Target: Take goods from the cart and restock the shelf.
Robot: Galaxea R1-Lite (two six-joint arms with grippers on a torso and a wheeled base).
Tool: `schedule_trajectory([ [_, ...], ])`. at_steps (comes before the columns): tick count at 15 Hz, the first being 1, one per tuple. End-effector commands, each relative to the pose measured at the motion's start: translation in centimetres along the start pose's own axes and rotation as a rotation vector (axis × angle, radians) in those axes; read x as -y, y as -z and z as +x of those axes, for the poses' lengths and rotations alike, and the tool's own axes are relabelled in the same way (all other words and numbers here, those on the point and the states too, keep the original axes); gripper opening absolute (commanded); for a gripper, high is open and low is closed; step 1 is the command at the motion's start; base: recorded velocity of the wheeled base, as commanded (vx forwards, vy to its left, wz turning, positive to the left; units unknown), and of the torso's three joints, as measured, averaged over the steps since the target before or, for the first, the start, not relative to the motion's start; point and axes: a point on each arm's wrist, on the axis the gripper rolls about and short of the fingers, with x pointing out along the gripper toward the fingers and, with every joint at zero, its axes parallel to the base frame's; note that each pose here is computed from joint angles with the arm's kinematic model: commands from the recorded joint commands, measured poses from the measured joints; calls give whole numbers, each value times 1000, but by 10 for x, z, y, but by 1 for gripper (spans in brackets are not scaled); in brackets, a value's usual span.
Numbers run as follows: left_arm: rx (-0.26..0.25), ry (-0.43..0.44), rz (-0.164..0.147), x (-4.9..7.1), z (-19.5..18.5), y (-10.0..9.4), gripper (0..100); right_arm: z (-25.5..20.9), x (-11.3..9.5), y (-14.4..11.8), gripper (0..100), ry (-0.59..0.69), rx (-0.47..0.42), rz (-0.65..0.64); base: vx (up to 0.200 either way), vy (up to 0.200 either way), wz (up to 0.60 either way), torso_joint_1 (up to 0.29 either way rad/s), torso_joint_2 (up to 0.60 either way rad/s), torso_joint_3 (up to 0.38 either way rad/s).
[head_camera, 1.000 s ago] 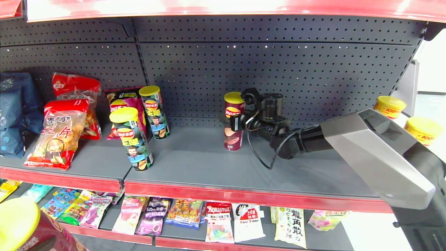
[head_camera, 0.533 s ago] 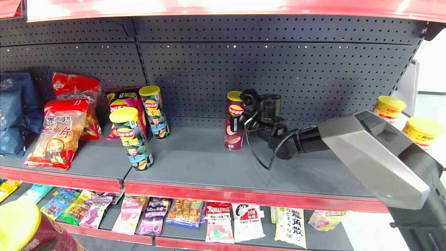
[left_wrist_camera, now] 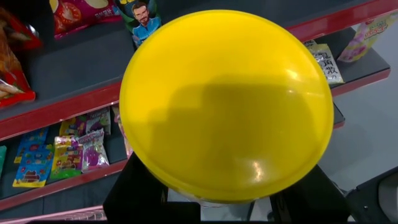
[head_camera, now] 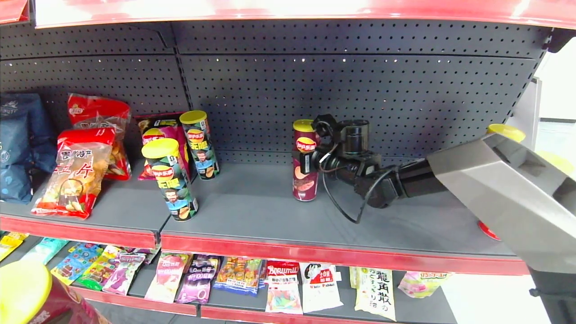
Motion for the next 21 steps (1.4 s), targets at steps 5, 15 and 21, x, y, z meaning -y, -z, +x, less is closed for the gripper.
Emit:
schedule_trajectory([
  [5, -10, 3, -8, 0, 1, 3, 0, -58, -12, -13, 0, 14, 43, -16, 0, 0, 0, 0, 0, 0],
  [15, 16, -4, -3, 1, -2, 0, 0, -87, -50, 13, 0, -21, 20, -57, 0, 0, 0, 0, 0, 0],
  [21, 27, -7, 1, 1, -4, 0, 0, -85, -50, 29, 0, -2, 44, -88, 0, 0, 0, 0, 0, 0],
])
